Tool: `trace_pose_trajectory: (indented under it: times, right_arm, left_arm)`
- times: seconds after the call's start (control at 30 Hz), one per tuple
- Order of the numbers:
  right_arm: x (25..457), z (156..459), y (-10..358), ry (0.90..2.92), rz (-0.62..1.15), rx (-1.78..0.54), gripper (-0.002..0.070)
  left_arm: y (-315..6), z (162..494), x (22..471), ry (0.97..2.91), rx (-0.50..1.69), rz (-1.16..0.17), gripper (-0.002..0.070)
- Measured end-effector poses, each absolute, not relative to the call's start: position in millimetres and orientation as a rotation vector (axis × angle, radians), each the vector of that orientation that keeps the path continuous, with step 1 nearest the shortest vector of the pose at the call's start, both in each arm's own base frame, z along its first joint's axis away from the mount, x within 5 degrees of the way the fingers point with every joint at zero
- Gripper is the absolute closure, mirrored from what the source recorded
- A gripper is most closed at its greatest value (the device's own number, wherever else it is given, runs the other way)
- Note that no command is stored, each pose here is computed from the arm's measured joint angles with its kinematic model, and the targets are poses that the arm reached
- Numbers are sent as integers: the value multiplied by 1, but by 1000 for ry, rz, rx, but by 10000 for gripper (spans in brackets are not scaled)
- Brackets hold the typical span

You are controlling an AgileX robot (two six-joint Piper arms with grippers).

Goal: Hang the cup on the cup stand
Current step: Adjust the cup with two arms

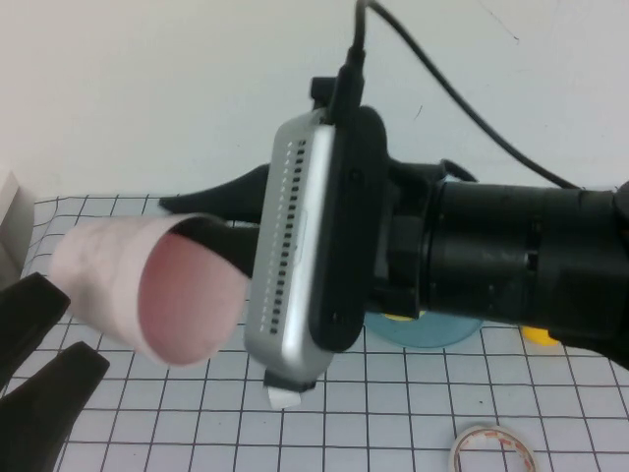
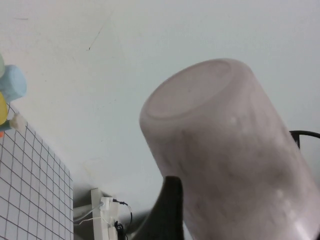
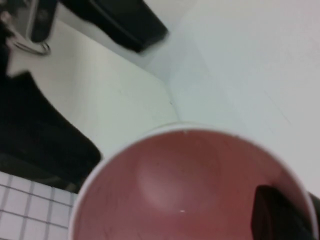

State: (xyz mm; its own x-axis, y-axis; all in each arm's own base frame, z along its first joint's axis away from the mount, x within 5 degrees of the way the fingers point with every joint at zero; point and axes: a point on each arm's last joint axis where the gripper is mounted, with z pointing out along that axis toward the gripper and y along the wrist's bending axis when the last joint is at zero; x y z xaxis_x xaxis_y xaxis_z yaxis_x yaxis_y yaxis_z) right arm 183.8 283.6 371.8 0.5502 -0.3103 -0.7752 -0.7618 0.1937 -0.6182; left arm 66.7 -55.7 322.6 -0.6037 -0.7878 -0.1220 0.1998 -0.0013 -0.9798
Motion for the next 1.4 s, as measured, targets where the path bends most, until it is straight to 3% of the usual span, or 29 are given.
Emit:
trace_pose_trajectory:
  times: [0.87,1.2,1.4]
  right_arm:
    - [158,373,303,940,419,-1441,654]
    - [142,367,312,751,469,-1545,659]
    - [145,363,314,749,438,-1560,659]
  left_arm:
    - [-50,322,71,1502,-694,-1646,-5]
    - [-45,322,74,1456,-768,-1626,-5]
    - [-44,322,75,1451,-776,-1613,-5]
